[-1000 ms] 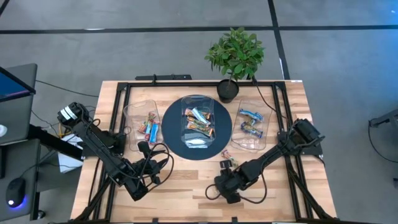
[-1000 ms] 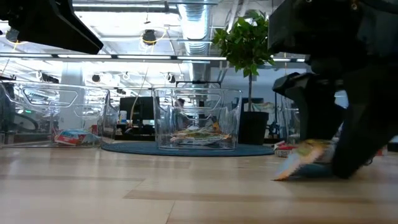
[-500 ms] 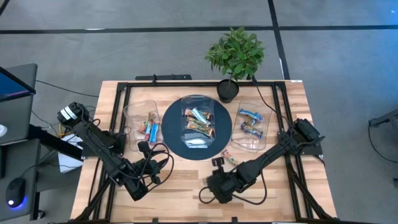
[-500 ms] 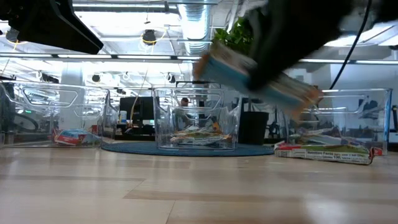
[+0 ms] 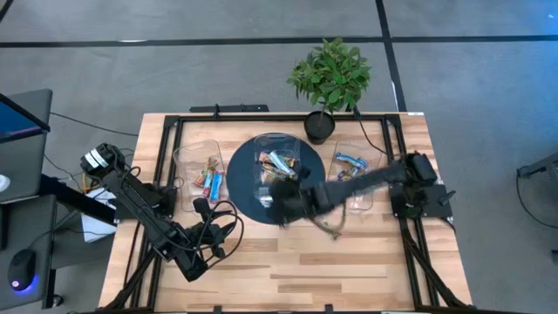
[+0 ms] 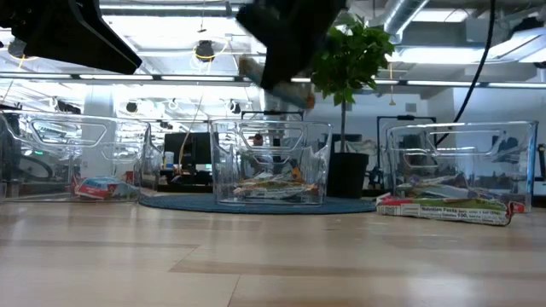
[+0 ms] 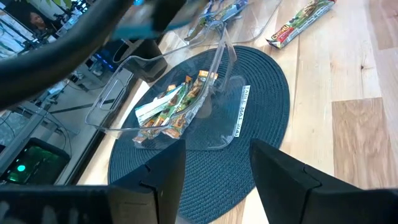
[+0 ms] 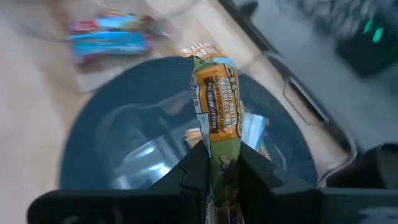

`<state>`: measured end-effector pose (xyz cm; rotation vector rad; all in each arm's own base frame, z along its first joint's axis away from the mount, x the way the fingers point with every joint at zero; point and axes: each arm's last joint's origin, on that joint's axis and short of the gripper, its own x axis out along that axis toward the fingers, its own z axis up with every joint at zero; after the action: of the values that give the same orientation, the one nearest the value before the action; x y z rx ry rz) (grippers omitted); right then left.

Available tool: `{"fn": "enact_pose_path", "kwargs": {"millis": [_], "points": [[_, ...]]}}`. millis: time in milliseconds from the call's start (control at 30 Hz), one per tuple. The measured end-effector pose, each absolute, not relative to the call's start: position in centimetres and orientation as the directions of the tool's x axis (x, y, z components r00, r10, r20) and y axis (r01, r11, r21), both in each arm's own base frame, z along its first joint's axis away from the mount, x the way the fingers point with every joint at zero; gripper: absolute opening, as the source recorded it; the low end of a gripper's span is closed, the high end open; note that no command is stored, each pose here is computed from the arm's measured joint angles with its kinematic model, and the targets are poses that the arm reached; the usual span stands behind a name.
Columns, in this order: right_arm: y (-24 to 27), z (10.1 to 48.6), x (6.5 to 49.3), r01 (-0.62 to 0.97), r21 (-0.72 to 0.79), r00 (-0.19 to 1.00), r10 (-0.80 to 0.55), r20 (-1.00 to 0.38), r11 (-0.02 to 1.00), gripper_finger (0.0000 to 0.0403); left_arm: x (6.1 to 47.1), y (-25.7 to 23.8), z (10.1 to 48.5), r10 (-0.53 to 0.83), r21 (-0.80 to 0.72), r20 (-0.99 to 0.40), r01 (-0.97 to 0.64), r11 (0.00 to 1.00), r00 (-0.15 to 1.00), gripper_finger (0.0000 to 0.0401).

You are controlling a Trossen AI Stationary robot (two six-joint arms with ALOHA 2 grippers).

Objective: Pick and place Granola Bars by type
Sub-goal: Put the yellow granola bar into the middle transparent bin, then put the red granola bar into the left transparent bin

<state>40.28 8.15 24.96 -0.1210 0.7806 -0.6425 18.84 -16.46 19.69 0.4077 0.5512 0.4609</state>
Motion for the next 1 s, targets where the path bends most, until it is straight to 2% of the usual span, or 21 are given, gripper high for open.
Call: {"fn": "enact_pose_path", "kwargs": {"millis": [233,433,533,833,1000], "points": [[0.0,24.5,41.2,0.562,-0.181,0.453,-0.483,-0.749,0.807,0.0051,18.8,-16.5,19.7,0.516,0.483,-0.403,-0.304,0.821,0.756,0.0174],[-1.9,24.5,41.2,0.501,-0.215,0.442,-0.461,-0.770,0.839,0.0059,18.8,-16.5,19.7,0.514,0.481,-0.407,-0.300,0.823,0.755,0.0174],[-1.9,24.5,41.2,0.488,-0.224,0.442,-0.460,-0.770,0.844,0.0084,18.8,-16.5,19.7,0.513,0.481,-0.408,-0.300,0.824,0.755,0.0174],[-1.1,24.7,41.0,0.437,-0.254,0.452,-0.454,-0.768,0.863,0.0197,18.8,-16.5,19.7,0.513,0.480,-0.408,-0.300,0.824,0.755,0.0174],[2.2,27.4,39.8,0.336,-0.319,0.524,-0.457,-0.719,0.886,0.0216,18.8,-16.5,19.7,0.513,0.480,-0.409,-0.300,0.824,0.755,0.0174]]}}
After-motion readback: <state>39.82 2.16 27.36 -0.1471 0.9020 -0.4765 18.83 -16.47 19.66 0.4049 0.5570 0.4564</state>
